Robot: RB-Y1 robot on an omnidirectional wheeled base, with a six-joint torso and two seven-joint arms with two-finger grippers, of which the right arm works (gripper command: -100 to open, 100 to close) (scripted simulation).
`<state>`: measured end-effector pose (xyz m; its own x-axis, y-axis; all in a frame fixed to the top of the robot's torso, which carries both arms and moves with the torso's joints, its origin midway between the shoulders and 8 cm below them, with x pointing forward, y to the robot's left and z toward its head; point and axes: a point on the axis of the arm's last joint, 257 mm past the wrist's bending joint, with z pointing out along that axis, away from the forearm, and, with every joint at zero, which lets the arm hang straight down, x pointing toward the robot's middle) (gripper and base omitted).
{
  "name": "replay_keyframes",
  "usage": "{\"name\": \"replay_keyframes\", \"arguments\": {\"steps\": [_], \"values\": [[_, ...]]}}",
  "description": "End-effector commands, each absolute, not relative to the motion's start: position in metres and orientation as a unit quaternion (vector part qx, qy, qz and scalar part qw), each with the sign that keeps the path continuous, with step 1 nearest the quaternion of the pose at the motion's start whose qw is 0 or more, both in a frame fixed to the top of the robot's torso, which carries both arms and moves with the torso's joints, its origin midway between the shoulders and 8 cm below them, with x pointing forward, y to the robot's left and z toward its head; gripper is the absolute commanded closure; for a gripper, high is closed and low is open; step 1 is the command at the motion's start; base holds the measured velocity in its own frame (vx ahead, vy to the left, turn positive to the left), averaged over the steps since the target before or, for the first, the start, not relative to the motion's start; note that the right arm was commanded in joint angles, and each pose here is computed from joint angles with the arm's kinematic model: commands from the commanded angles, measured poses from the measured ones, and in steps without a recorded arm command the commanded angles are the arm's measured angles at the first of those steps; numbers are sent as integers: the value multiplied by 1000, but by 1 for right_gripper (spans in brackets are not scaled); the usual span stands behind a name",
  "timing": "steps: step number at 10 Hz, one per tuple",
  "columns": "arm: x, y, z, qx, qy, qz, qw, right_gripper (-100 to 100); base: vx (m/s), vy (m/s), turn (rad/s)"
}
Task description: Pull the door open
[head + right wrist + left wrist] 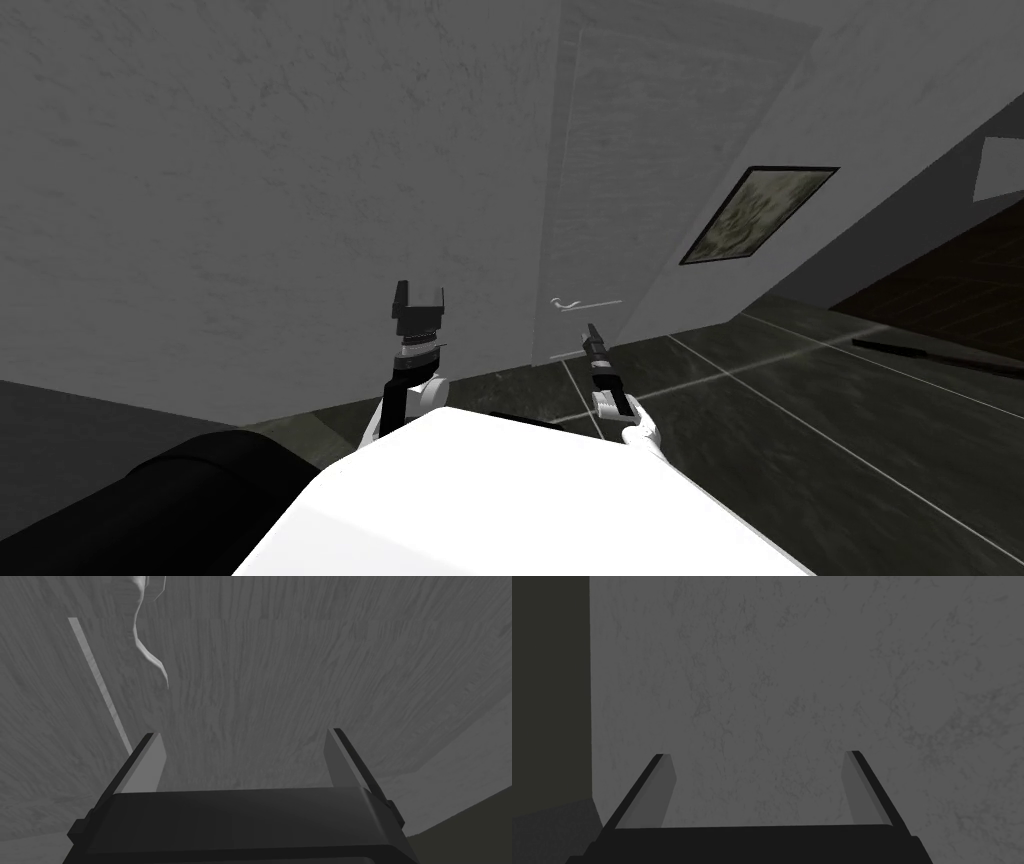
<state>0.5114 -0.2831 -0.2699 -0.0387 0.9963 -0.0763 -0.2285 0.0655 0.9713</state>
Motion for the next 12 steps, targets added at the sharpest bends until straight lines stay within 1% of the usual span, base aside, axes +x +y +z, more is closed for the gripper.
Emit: {"name": "replay_keyframes", "arguments": {"steps": [1, 3, 4, 9, 12], "values": [[516, -285, -280, 415, 477, 542, 554, -100, 26, -94, 217], [518, -288, -290, 421, 484, 535, 549, -100, 14, -78, 117], [520, -290, -296, 424, 488, 532, 547, -100, 22, -91, 211], [526, -297, -315, 437, 503, 518, 537, -100, 10, -71, 109], [530, -303, -330, 446, 514, 506, 530, -100, 17, -89, 186]]}}
